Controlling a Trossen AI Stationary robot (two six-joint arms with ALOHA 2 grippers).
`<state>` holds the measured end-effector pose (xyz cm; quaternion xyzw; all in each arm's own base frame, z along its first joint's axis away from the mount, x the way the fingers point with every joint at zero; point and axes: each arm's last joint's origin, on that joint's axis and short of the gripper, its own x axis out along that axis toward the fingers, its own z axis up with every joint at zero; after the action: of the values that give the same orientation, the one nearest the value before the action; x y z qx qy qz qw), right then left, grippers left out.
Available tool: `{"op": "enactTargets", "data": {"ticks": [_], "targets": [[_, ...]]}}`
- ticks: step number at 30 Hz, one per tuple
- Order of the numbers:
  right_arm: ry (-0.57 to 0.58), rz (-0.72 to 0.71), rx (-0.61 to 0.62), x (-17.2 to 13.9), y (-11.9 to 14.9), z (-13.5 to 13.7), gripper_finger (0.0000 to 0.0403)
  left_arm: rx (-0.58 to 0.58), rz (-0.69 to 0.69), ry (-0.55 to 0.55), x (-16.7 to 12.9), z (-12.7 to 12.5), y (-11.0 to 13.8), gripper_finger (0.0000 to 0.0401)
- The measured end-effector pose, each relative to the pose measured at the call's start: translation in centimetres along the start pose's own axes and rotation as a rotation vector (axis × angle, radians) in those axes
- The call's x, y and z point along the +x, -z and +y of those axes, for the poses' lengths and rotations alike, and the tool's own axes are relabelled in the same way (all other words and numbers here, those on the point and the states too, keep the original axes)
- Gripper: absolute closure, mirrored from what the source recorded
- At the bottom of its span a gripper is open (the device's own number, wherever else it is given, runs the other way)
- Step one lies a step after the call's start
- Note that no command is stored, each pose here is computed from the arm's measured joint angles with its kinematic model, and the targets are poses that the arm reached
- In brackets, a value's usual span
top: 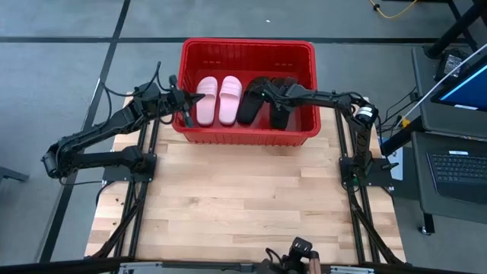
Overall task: Pick and place slides into bin
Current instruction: Put the black slide into the red bin, then return to Home Position
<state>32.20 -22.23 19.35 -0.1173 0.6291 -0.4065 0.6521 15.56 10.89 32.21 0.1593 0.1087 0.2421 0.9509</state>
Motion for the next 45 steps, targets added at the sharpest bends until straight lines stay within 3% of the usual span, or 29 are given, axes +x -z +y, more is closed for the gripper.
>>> {"op": "enactTargets", "data": {"ticks": [11, 21, 24, 30, 38, 45], "targets": [[-0.010, -0.010, -0.024, -1.2, -0.2, 1.0, 0.0229, 0.000, -0.018, 0.044, 0.0, -0.1, -0.1, 0.0399], [-0.013, -0.067, -0.001, -5.7, -2.5, -1.7, 0.0223, 0.018, -0.027, 0.040, -0.3, -0.1, -0.2, 0.0399], [-0.027, -0.061, 0.040, -7.7, -2.8, -2.5, 0.0252, 0.041, -0.060, 0.026, -1.1, 0.0, -0.7, 0.0400], [-0.045, -0.094, 0.096, -12.8, -3.4, -4.0, 0.0388, -0.005, -0.140, -0.003, -3.6, 0.1, -1.7, 0.0399], [-0.109, -0.281, 0.174, -20.1, -4.0, -3.7, 0.0397, -0.147, -0.093, 0.048, -6.7, -0.6, -1.3, 0.0400], [-0.253, -0.475, 0.204, -26.1, -3.9, 0.1, 0.0400, -0.220, -0.190, 0.093, -10.5, -1.4, -1.8, 0.0400]]}}
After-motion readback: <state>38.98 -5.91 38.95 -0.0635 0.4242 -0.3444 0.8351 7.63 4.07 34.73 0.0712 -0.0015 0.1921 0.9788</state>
